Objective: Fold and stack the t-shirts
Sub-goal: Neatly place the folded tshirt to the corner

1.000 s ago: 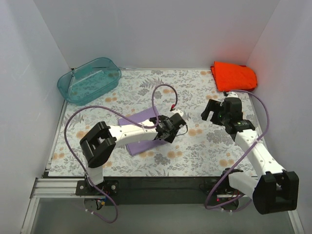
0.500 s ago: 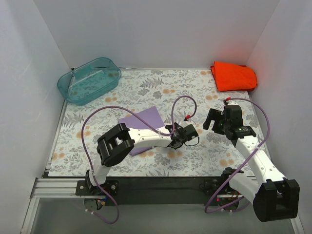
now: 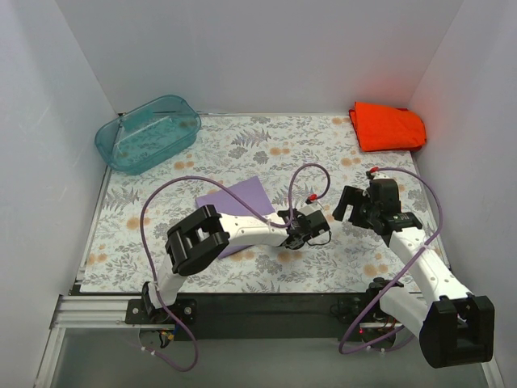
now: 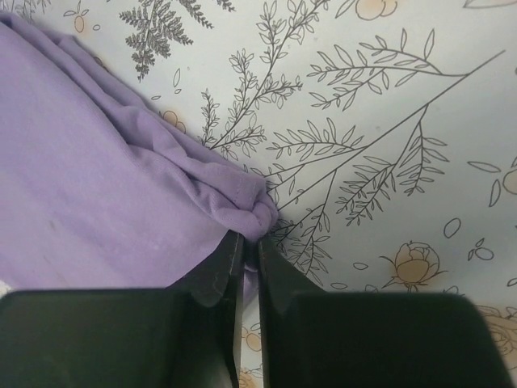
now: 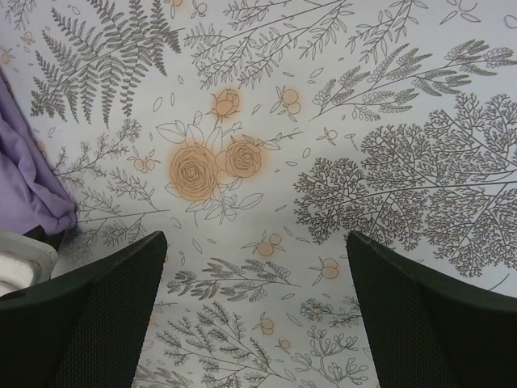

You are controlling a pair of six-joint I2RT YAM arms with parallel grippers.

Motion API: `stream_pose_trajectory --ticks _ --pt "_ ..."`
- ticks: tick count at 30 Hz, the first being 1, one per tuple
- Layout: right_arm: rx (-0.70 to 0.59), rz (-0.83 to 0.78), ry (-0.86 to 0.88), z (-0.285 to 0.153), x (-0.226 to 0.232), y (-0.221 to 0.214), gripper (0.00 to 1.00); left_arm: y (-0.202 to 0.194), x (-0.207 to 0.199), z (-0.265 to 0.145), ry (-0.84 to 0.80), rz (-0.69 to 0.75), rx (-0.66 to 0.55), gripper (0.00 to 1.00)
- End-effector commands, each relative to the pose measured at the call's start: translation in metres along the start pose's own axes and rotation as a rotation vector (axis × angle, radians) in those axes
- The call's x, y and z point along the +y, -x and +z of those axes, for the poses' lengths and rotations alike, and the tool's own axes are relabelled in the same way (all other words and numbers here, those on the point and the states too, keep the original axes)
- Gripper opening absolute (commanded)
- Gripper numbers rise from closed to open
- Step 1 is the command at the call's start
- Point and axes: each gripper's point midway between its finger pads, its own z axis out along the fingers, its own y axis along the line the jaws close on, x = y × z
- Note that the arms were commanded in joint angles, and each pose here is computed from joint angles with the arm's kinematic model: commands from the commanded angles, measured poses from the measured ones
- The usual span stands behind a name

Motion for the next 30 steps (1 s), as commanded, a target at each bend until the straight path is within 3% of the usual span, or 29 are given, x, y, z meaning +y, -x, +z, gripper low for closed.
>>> stream_pose_trajectory --ticks 1,8,15,18,30 --pt "-0.028 -0.006 0.072 0.002 0.012 0.006 0.99 -0.006 -0.002 -0.001 0.008 0.003 0.005 0.00" --pt "0.002 0.072 0.203 0.010 0.033 -0.007 0.97 -0.013 0.005 -0.032 -0.022 -0.133 -0.024 0.00" --pt "0.084 0.280 0.579 0.009 0.087 -0.034 0.93 -0.022 0.012 -0.060 -0.111 -0.285 -0.047 0.00" --pt "0.113 0.372 0.651 0.008 0.096 -0.040 0.94 -0.024 0.013 -0.069 -0.146 -0.340 -0.056 0.00" --pt "0.211 0.448 0.711 0.031 0.141 -0.064 0.96 -0.029 0.016 -0.081 -0.191 -0.436 -0.076 0.00"
